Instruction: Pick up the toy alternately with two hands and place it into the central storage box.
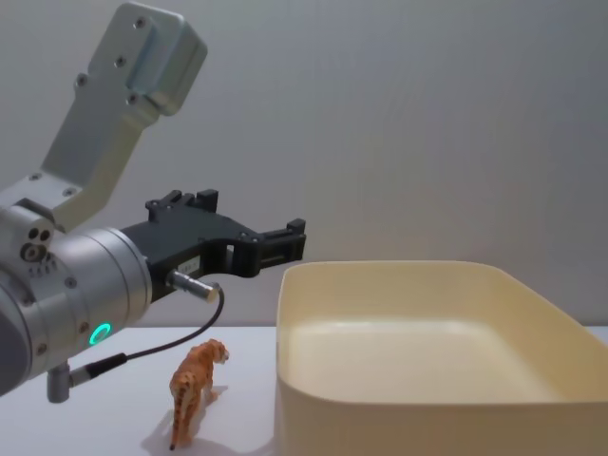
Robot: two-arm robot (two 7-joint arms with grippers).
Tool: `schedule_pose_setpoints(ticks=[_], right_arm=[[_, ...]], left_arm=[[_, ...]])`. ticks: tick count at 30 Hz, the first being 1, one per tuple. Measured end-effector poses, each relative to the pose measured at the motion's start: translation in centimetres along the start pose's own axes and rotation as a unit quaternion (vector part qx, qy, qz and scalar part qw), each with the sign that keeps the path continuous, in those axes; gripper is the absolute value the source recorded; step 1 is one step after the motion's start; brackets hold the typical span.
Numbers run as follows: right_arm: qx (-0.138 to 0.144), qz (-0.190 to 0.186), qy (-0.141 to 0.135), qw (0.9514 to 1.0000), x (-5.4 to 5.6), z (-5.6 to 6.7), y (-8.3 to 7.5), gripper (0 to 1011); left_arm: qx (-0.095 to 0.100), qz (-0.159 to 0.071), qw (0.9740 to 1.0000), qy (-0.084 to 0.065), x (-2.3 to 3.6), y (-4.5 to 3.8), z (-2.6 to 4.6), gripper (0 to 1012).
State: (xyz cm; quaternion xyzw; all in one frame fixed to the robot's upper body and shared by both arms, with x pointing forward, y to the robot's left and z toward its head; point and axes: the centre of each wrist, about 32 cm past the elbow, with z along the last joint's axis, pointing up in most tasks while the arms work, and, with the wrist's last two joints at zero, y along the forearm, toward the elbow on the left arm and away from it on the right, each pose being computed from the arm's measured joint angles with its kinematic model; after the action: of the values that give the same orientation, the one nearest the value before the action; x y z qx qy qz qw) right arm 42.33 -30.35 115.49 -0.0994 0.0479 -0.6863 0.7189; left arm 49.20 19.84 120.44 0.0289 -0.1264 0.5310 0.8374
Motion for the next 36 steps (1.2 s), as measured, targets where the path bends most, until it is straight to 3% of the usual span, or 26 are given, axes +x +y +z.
schedule_pose_setpoints(ticks=[8,17,31,36], right_arm=[[-0.019,-0.017,0.003,0.9997,-0.1,-0.9,0.8,989],[-0.031,-0.027,0.004,0.9991,-0.3,-1.4,1.4,759],[-0.038,-0.032,0.005,0.9988,-0.3,-1.7,1.7,299],[-0.038,-0.032,0.006,0.9988,-0.4,-1.7,1.7,253]], left_arm=[[0.0,0.0,1.0,0.0,0.0,0.0,0.0,1001],[0.0,0.0,1.0,0.0,0.0,0.0,0.0,1001],[0.0,0.0,1.0,0.0,0.0,0.0,0.0,1001],[0.0,0.0,1.0,0.0,0.0,0.0,0.0,1001]])
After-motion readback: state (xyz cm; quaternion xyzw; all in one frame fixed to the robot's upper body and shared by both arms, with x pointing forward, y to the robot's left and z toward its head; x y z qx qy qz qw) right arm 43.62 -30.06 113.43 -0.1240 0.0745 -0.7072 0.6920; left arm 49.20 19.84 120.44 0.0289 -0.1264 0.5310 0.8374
